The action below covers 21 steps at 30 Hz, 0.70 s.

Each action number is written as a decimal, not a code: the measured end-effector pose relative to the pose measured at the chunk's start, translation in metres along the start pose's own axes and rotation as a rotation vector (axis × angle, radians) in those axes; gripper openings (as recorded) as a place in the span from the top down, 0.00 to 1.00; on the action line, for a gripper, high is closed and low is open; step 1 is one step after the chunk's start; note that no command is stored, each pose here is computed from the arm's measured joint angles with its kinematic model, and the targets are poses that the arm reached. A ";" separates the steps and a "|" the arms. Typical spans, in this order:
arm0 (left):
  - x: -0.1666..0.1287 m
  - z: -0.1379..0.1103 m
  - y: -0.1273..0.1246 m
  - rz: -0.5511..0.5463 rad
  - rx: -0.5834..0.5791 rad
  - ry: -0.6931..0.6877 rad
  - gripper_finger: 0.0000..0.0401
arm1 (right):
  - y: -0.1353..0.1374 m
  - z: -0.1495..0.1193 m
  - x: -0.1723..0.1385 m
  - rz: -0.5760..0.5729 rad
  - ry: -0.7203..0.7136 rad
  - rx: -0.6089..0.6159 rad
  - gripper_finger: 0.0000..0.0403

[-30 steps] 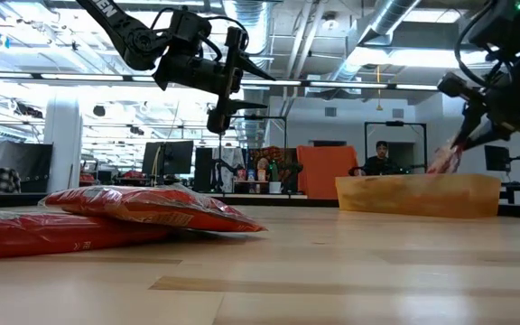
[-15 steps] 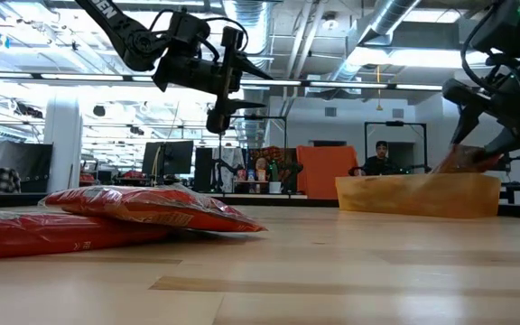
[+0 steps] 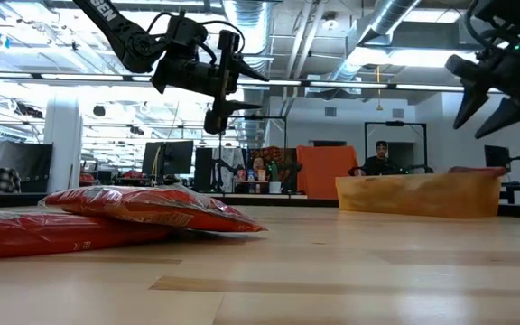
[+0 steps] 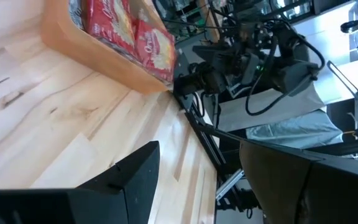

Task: Sort popcorn bags into baskets
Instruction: Put the red popcorn bag into the orange bin

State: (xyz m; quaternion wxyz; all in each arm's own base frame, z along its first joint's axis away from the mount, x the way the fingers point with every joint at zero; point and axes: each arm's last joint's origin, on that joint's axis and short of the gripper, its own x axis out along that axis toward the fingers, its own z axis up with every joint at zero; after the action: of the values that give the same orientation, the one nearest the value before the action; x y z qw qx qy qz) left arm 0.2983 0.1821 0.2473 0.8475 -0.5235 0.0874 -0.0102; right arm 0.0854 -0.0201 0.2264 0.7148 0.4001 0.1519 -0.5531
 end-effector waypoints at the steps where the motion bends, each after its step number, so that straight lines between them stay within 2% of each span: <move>1: 0.000 0.000 0.000 0.000 0.000 0.000 0.48 | -0.001 0.001 -0.002 -0.009 0.010 -0.010 0.50; 6: 0.001 -0.002 0.001 0.006 0.001 0.012 0.48 | -0.003 0.002 -0.005 -0.026 0.080 -0.035 0.57; 10: 0.002 -0.008 0.003 0.017 0.001 0.074 0.48 | 0.001 0.000 -0.003 -0.018 0.116 -0.080 0.64; 14: 0.002 -0.014 0.010 0.056 0.000 0.145 0.48 | 0.005 -0.004 0.005 -0.089 0.162 -0.139 0.70; 21: 0.001 -0.019 0.015 0.119 0.004 0.164 0.48 | 0.015 -0.009 0.024 -0.234 0.168 -0.218 0.78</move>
State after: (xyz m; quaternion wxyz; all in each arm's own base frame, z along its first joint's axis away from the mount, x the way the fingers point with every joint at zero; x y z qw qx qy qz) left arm 0.2955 0.1722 0.2255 0.8376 -0.5131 0.1874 -0.0028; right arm 0.1089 -0.0280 0.2107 0.6693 0.3446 0.3157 -0.5775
